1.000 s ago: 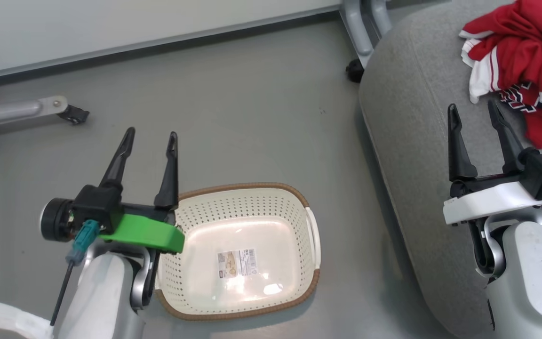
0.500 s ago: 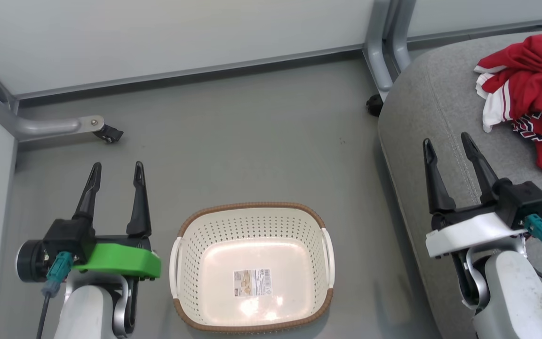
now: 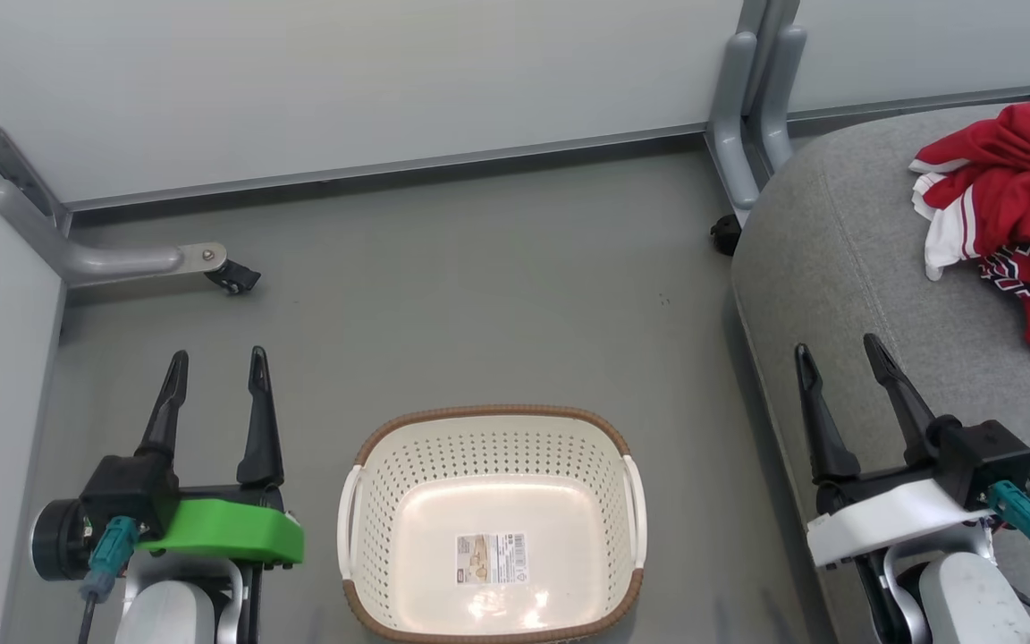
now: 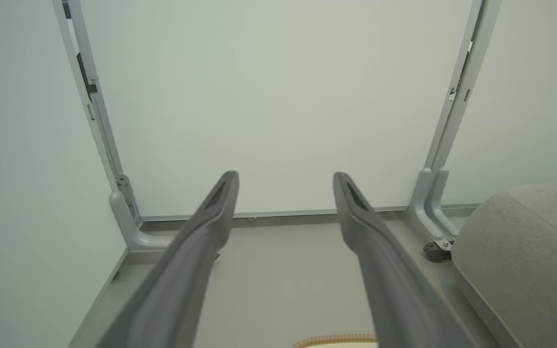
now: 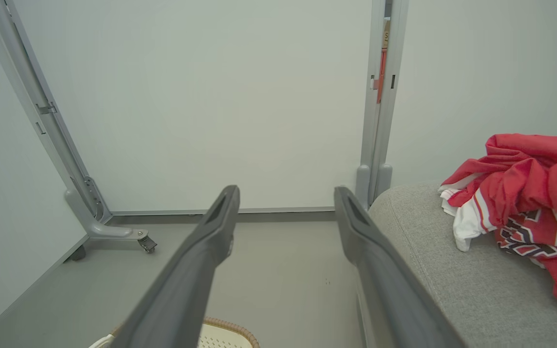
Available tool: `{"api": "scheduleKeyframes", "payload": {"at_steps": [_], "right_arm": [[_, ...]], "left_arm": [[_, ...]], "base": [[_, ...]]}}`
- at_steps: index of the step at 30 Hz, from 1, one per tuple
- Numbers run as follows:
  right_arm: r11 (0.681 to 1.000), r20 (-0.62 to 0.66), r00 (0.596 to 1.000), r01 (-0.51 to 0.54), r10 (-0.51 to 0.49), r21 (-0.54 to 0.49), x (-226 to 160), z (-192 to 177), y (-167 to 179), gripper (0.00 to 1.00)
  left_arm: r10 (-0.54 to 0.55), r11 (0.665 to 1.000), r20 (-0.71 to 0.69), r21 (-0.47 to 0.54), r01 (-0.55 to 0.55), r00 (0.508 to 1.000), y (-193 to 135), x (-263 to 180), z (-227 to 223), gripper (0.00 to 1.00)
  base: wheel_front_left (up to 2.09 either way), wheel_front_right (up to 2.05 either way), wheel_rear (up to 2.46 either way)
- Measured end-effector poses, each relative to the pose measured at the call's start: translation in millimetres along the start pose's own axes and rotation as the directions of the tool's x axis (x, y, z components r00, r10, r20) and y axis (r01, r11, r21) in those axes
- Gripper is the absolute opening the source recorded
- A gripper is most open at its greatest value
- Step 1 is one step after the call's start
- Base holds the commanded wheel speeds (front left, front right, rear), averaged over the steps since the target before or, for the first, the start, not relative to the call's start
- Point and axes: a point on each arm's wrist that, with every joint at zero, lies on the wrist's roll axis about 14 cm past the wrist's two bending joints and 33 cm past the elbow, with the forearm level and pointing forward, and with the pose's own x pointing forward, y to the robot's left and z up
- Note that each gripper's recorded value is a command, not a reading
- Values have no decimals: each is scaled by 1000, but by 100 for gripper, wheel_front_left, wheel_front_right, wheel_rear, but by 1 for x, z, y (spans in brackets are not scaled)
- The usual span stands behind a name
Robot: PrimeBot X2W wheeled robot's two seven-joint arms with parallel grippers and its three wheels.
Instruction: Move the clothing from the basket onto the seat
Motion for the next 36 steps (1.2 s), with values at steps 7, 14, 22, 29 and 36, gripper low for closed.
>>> {"api": "scheduleKeyframes", "payload": {"at_steps": [7,14,22,29,36], "right_arm": [[1000,-8,1000,0,0,2,-5,-2,1,100],[1000,-10,1000,0,0,3,-4,-3,1,100],[1000,-11,1000,3,-3,2,-4,-3,0,100],[1000,-49,999,10,-10,11,-9,-15,-1,0],[994,-97,995,48,-38,95,-17,-28,-5,0]], "left_arm": [[11,1000,1,-2,-11,1000,3,-5,1,100],[17,1000,-7,-3,-17,1000,4,-7,-2,100],[18,1000,-14,-3,-18,1000,3,-7,-4,100],[23,1000,-51,-7,-23,998,3,-11,-16,0],[53,994,-115,-89,-64,992,8,-18,-32,0]], "base": [[0,0,0],[0,0,0],[0,0,0],[0,0,0],[0,0,0]]}}
